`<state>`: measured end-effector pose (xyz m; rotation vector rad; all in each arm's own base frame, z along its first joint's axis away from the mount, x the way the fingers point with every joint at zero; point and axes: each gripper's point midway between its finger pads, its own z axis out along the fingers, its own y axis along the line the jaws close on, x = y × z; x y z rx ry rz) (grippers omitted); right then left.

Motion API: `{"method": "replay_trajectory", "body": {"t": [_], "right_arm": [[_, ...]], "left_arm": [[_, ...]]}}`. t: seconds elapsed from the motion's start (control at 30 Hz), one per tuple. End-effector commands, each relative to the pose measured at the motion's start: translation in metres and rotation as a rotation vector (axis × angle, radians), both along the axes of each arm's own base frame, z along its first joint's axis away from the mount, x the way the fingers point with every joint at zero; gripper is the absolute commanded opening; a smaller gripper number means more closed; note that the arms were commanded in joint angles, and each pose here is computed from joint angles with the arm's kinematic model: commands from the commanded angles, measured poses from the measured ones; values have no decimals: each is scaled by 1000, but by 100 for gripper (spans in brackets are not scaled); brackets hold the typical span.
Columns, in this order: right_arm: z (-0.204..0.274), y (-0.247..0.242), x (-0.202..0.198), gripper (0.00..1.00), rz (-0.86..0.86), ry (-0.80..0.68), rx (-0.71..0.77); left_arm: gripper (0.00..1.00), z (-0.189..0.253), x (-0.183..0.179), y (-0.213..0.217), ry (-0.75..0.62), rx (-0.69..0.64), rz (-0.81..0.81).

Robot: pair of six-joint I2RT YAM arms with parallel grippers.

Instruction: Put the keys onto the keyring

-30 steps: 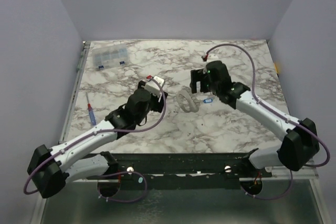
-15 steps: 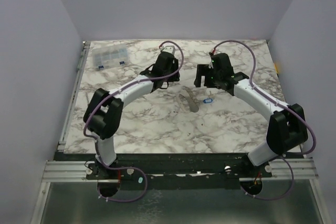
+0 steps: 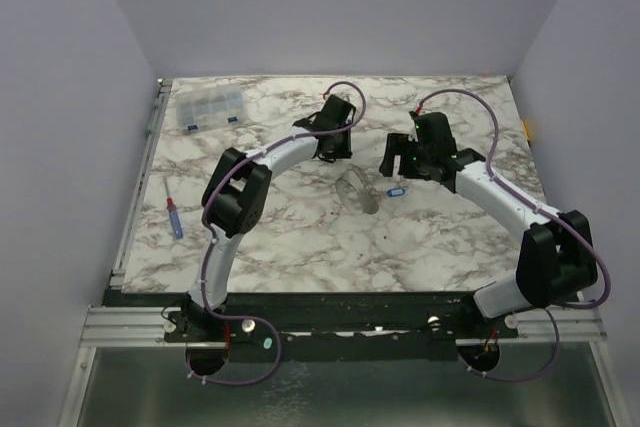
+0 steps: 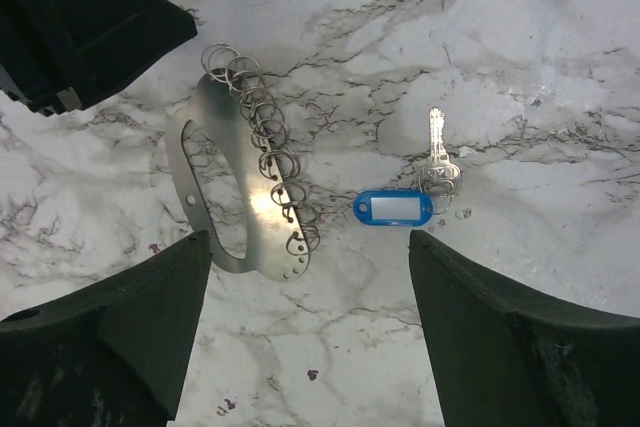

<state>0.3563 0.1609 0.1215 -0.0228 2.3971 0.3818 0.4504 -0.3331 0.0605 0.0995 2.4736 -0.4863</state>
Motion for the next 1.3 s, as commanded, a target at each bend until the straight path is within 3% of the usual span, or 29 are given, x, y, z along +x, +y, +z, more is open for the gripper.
{"method": "replay_trajectory", "body": {"t": [0.0, 0.47, 1.27], "right_arm": [[9, -1, -4, 83, 10, -19, 24], [9, 0, -7, 81, 24, -27, 34], [13, -1, -10, 81, 23, -42, 39]], "left_arm": [[29, -16, -14, 3, 87, 25, -1], [28, -38, -17, -14, 121, 27, -41], [35, -4, -24, -37, 46, 8, -100]]}}
